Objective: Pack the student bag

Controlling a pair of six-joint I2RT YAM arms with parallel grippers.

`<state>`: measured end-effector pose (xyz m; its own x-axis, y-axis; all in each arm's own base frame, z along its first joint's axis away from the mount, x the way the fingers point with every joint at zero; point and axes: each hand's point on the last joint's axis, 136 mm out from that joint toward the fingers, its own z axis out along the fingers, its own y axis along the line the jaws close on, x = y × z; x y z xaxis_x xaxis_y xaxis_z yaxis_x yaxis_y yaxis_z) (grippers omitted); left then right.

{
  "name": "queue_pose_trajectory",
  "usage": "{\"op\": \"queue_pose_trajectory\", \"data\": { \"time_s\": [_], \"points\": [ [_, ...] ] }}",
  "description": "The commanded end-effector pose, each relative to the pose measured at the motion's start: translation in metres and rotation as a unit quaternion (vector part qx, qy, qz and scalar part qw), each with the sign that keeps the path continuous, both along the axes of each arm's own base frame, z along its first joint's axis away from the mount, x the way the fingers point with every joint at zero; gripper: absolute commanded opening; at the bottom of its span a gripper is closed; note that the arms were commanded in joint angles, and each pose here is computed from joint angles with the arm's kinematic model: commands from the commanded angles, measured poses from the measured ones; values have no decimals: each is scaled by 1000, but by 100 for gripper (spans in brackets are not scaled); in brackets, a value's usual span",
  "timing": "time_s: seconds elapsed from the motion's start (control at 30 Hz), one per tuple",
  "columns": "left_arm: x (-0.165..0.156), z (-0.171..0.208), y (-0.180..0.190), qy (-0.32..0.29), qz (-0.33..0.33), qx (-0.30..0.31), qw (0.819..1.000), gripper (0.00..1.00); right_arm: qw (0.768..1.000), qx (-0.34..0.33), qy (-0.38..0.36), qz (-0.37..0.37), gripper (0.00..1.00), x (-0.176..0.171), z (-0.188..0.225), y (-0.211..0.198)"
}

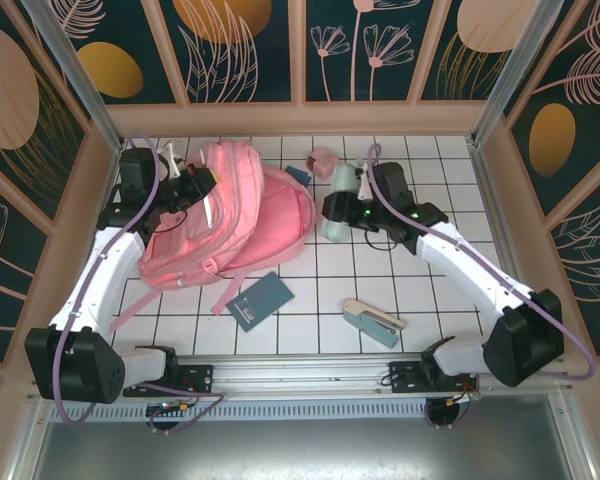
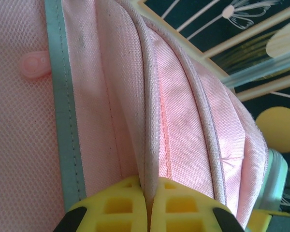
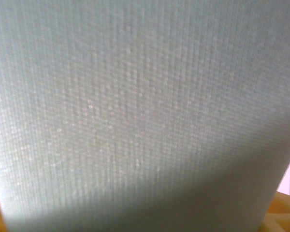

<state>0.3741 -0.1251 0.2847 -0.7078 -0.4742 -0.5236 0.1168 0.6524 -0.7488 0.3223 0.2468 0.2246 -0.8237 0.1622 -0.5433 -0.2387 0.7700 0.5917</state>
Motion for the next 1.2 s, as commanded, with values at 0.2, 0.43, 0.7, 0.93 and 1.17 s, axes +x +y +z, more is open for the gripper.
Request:
{"op": "queue_pose_trajectory", "data": {
  "time_s": [0.2,0.43,0.7,0.93,1.17],
  "points": [
    [-11,106,-37,-155,-124,-63,978,0,989,111,-15,101,66,13,31,96],
    [-17,121,-50,-165,-166,-104,967,0,984,137,46,106,63,20,1,147],
    [-20,128,-66,-164,-203,-128,957,0,975,166,122,80,64,30,-26,197],
    [-19,131,-72,-165,-217,-133,953,0,962,202,163,90,73,30,-35,236],
    [-15,131,-71,-165,-212,-121,956,0,974,157,133,93,99,30,-39,237]
  ]
}}
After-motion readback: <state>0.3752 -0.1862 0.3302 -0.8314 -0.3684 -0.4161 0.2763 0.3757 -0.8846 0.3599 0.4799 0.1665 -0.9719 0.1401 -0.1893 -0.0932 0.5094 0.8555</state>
